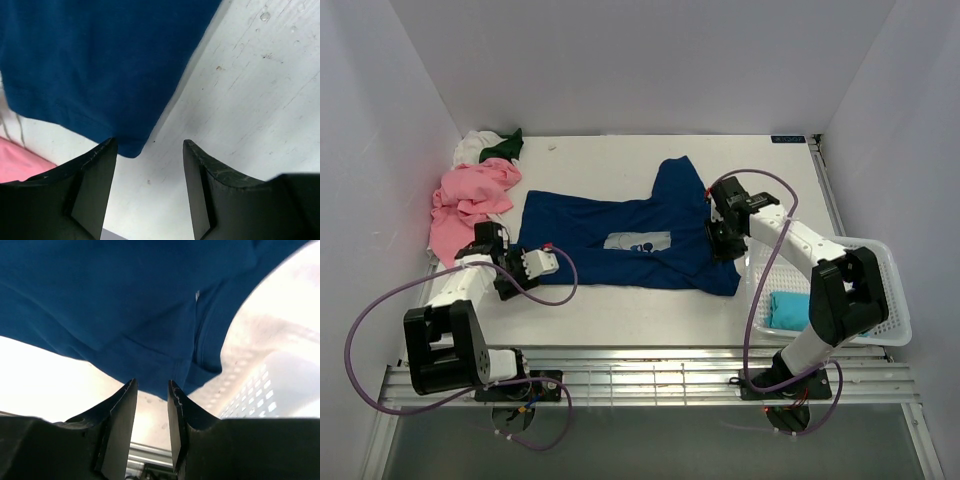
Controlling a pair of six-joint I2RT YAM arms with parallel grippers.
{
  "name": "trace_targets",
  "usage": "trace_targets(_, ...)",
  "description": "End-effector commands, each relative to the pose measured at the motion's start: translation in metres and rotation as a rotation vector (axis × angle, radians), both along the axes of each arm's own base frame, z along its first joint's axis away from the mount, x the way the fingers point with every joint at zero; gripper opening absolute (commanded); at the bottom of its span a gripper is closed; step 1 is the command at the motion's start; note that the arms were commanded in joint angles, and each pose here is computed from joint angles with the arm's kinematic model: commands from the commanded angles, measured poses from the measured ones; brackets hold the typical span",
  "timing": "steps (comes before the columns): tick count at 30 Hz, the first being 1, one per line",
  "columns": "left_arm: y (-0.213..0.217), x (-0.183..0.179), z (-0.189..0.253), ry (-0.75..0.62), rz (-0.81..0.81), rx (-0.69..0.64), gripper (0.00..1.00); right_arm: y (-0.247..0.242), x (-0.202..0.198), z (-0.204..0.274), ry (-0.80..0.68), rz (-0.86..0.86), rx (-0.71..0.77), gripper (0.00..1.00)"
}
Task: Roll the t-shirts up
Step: Fold the T-shirt at the center of the board.
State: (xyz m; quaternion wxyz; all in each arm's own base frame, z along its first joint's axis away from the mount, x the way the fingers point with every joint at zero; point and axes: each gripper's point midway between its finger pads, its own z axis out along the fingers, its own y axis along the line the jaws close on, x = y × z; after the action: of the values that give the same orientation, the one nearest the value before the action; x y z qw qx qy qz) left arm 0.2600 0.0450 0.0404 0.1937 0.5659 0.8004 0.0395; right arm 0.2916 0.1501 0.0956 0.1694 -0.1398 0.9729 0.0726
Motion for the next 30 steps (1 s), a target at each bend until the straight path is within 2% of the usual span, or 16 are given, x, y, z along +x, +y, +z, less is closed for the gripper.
trace_targets(1,0.004,0.016,0.0,-0.072,-0.047,0.038,0.66,-0.009,-0.019,-0.013,0.043,-0.041,-0.02,0.37)
trace_targets(5,0.004,0.022,-0.01,-0.078,-0.024,0.031,0.65,-0.016,-0.037,-0.036,0.115,-0.056,-0.045,0.45)
trace_targets(9,0.005,0.025,-0.012,-0.087,-0.012,0.029,0.64,-0.024,-0.04,-0.044,0.116,-0.09,-0.083,0.52)
trace_targets(17,-0.004,0.027,-0.023,-0.078,0.003,0.002,0.62,-0.029,-0.049,-0.062,0.16,-0.083,-0.11,0.52)
trace_targets(19,-0.003,0.027,-0.027,-0.074,0.02,-0.002,0.58,-0.028,-0.049,-0.064,0.164,-0.078,-0.105,0.47)
trace_targets(20,-0.002,0.029,-0.028,-0.075,0.024,-0.001,0.54,-0.026,-0.048,-0.064,0.159,-0.077,-0.098,0.42)
trace_targets(21,-0.002,0.03,-0.028,-0.075,0.028,-0.001,0.46,-0.026,-0.047,-0.064,0.159,-0.078,-0.096,0.36)
trace_targets(22,-0.002,0.03,-0.03,-0.07,0.035,-0.006,0.41,-0.025,-0.045,-0.063,0.153,-0.077,-0.089,0.25)
trace_targets(24,-0.001,0.031,-0.03,-0.069,0.038,-0.002,0.29,-0.025,-0.043,-0.061,0.144,-0.078,-0.09,0.16)
trace_targets(25,-0.001,0.031,-0.031,-0.067,0.04,0.002,0.1,-0.025,-0.042,-0.06,0.142,-0.082,-0.091,0.08)
trace_targets(26,0.002,0.03,-0.031,-0.064,0.045,0.012,0.0,-0.026,-0.041,-0.059,0.138,-0.089,-0.096,0.08)
trace_targets(30,0.016,0.026,-0.029,-0.06,0.065,0.075,0.0,-0.037,-0.042,-0.056,0.139,-0.117,-0.122,0.08)
